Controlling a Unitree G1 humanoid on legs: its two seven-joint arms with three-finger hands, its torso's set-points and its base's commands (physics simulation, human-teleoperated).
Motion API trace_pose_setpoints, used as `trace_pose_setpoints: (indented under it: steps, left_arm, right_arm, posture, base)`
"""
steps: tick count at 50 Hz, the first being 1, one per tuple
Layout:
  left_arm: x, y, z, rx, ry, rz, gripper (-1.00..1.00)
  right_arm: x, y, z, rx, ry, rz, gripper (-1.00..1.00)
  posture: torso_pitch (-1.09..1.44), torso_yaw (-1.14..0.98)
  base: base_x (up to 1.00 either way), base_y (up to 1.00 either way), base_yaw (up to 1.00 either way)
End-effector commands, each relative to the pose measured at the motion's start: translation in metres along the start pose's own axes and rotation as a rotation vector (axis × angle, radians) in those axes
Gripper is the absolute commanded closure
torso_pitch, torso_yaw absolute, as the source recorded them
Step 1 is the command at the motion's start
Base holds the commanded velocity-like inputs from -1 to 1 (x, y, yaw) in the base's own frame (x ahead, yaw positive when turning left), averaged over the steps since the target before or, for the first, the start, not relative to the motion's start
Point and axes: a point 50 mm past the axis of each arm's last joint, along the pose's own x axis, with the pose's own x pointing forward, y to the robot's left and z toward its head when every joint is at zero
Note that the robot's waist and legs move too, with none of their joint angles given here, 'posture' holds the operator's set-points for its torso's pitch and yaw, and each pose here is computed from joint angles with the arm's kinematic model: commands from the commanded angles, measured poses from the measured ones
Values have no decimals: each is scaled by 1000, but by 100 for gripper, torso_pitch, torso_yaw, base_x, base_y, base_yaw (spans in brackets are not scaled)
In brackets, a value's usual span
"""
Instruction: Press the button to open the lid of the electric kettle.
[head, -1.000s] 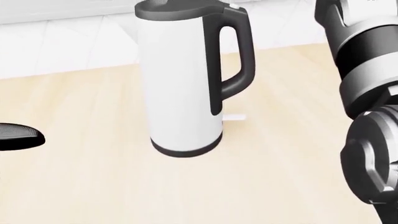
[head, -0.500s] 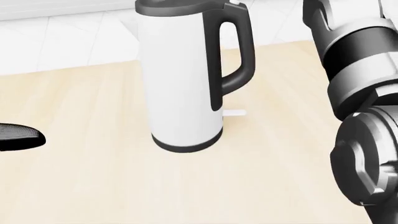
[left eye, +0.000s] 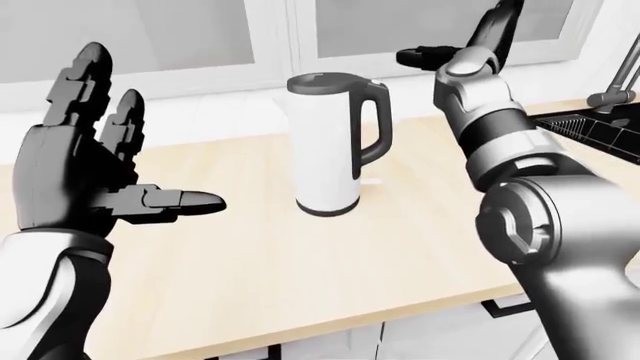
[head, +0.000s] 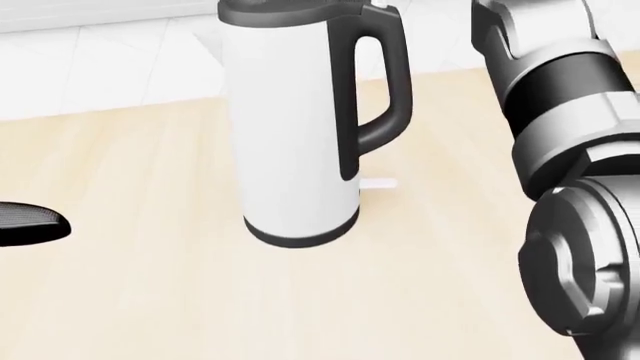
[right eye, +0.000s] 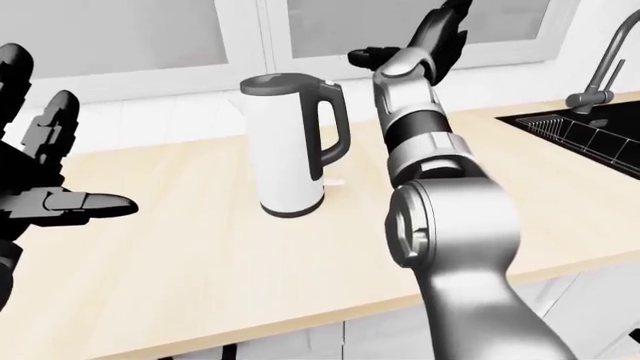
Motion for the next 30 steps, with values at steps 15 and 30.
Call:
trace_pose_setpoints:
  steps: [15, 30]
  left_arm:
    - [-1, 1, 11, 9, -64, 8, -100]
    - [-1, 2, 10, 8, -61, 8, -100]
  right_arm:
    - [-4, -1, 20, 46, -78, -85, -100]
    - [-8, 3, 15, 47, -67, -86, -100]
  posture:
    - [-34, 0]
    - [-34, 0]
  base:
    - [0, 0, 0]
    - [0, 0, 0]
